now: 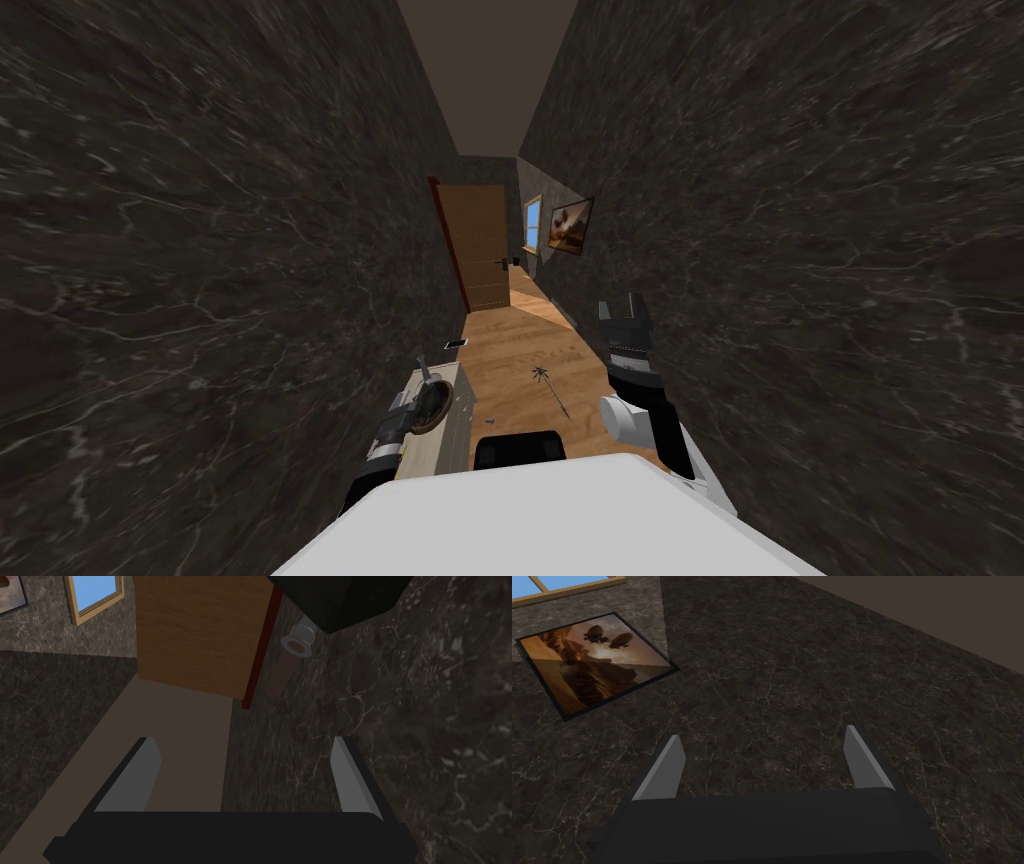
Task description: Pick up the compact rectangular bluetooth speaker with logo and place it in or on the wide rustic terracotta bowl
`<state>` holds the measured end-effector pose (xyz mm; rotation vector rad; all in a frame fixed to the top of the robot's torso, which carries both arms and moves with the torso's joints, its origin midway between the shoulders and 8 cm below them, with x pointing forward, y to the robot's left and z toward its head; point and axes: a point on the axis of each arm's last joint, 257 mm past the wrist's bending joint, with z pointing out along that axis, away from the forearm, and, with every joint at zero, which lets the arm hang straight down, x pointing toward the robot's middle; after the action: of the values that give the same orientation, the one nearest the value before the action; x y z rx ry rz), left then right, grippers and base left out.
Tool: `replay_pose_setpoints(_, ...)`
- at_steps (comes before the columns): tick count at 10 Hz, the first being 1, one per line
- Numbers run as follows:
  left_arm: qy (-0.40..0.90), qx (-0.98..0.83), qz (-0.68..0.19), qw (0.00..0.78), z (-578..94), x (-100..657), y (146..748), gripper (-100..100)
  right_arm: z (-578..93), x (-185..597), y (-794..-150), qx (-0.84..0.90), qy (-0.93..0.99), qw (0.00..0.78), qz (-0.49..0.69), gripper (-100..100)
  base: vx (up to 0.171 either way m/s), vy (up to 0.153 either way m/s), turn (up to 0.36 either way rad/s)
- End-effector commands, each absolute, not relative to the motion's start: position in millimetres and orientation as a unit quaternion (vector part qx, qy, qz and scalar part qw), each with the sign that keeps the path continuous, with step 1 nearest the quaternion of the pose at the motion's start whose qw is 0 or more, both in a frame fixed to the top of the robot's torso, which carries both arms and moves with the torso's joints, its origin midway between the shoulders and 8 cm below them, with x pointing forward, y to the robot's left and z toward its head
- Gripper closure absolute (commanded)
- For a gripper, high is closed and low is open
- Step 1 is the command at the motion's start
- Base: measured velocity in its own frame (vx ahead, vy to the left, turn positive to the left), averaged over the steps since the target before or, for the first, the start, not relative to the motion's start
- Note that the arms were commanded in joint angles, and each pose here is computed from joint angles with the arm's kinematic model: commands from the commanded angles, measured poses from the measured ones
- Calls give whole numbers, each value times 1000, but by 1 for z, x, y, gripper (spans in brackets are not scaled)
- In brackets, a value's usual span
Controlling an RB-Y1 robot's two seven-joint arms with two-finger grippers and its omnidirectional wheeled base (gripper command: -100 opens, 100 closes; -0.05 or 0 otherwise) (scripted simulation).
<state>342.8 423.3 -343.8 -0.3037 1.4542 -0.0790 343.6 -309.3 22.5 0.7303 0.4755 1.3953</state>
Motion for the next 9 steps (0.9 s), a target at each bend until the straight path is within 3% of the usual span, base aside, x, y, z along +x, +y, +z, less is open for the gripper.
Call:
replay_pose_setpoints(1,654,-152,-31,740,-338,343,428,-100,23,344,-309,325,212,680,622,0,-17,0,-55)
replay_pose_setpoints(4,667,-169,-18,725,-348,327,429,-100,23,344,-309,325,212,680,622,0,-50,0,-165)
replay_pose_setpoints(9,654,-186,-22,733,-338,330,433,-100,22,344,-309,325,212,680,621,0,0,0,-1)
